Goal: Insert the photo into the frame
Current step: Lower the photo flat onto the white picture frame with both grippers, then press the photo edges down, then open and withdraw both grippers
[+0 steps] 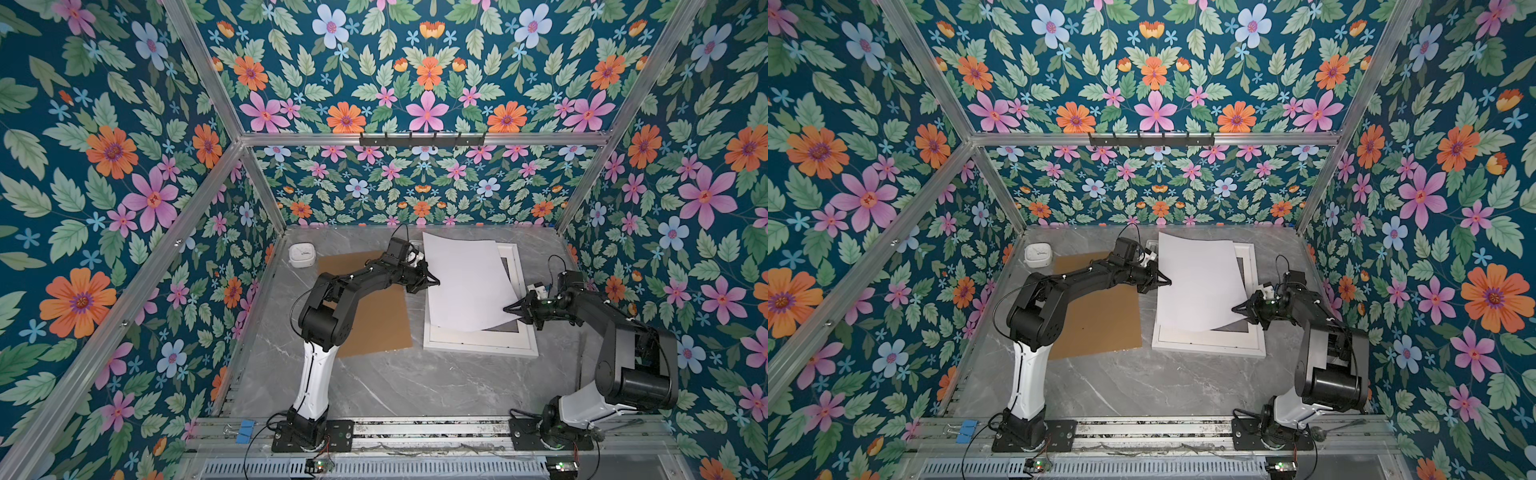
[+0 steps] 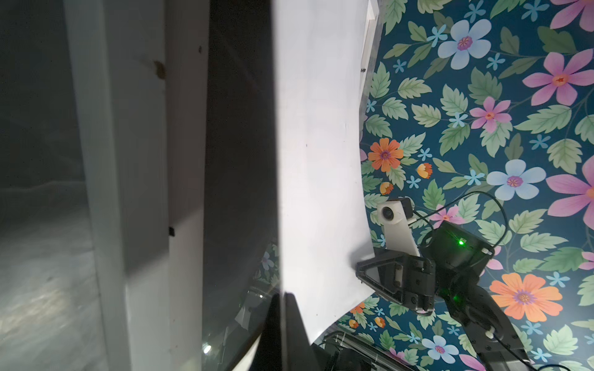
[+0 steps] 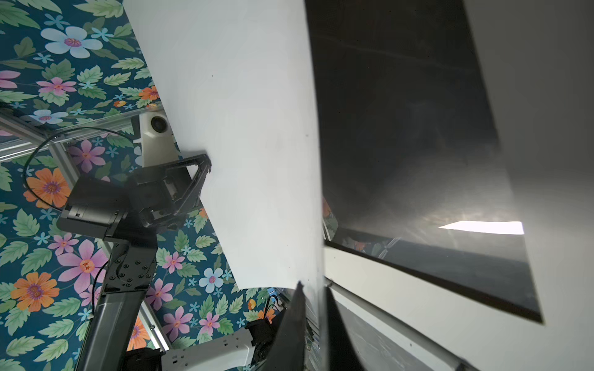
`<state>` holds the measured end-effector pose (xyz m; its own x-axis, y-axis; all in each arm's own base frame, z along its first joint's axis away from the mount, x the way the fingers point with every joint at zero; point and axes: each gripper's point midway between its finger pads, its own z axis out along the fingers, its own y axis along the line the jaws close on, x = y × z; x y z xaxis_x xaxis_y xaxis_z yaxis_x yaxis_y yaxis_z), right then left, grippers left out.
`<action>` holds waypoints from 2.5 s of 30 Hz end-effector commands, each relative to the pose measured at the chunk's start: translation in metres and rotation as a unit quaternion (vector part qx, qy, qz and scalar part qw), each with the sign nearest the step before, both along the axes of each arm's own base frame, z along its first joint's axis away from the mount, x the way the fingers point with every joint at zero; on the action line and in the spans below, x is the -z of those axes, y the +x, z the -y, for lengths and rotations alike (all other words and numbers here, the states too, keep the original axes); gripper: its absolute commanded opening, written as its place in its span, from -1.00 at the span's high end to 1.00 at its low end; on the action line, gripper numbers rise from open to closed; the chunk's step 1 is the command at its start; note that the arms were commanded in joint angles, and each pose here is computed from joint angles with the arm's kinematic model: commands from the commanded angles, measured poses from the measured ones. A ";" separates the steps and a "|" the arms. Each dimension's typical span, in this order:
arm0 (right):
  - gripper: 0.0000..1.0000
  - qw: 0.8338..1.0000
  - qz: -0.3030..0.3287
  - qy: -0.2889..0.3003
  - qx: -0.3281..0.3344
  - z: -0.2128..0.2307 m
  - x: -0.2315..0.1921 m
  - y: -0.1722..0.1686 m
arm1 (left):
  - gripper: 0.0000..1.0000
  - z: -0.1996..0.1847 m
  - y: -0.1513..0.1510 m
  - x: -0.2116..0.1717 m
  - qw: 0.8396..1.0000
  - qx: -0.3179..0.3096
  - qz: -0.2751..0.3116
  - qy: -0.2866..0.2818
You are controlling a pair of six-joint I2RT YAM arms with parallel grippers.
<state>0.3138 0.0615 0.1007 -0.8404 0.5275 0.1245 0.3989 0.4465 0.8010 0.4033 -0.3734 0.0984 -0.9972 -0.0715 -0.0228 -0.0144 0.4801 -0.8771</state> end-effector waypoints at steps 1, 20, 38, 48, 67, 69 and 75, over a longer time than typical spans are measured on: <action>0.96 1.000 0.009 -0.016 0.015 0.003 -0.002 -0.003 | 0.97 0.001 -0.002 -0.008 1.000 0.010 0.015 -0.010; 1.00 0.997 0.022 -0.054 0.043 0.001 -0.001 -0.050 | 0.97 0.004 -0.015 0.008 1.000 0.016 0.010 -0.007; 1.00 0.997 -0.010 -0.065 0.044 0.004 0.024 -0.054 | 0.97 0.014 -0.011 0.027 1.000 0.024 -0.005 -0.007; 0.74 0.996 -0.012 -0.080 0.050 0.010 0.024 -0.052 | 0.96 0.018 -0.012 0.032 1.000 0.023 -0.012 -0.006; 0.93 0.994 0.001 -0.092 0.066 0.021 0.020 -0.039 | 0.96 0.028 0.003 0.042 1.000 0.008 -0.017 -0.023; 0.95 0.994 0.002 -0.092 0.067 0.021 0.018 -0.037 | 0.96 0.029 0.005 0.042 1.000 0.007 -0.016 -0.024; 0.96 0.994 -0.001 -0.089 0.068 0.022 0.021 -0.035 | 0.94 0.031 0.008 0.044 1.000 0.006 -0.016 -0.024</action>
<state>0.2751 0.0402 0.0784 -0.7583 0.6512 0.0308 0.4777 0.5228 0.7060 0.4060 -0.4017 0.0495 -0.9976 -0.0571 0.0391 -0.0608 0.4523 -0.8898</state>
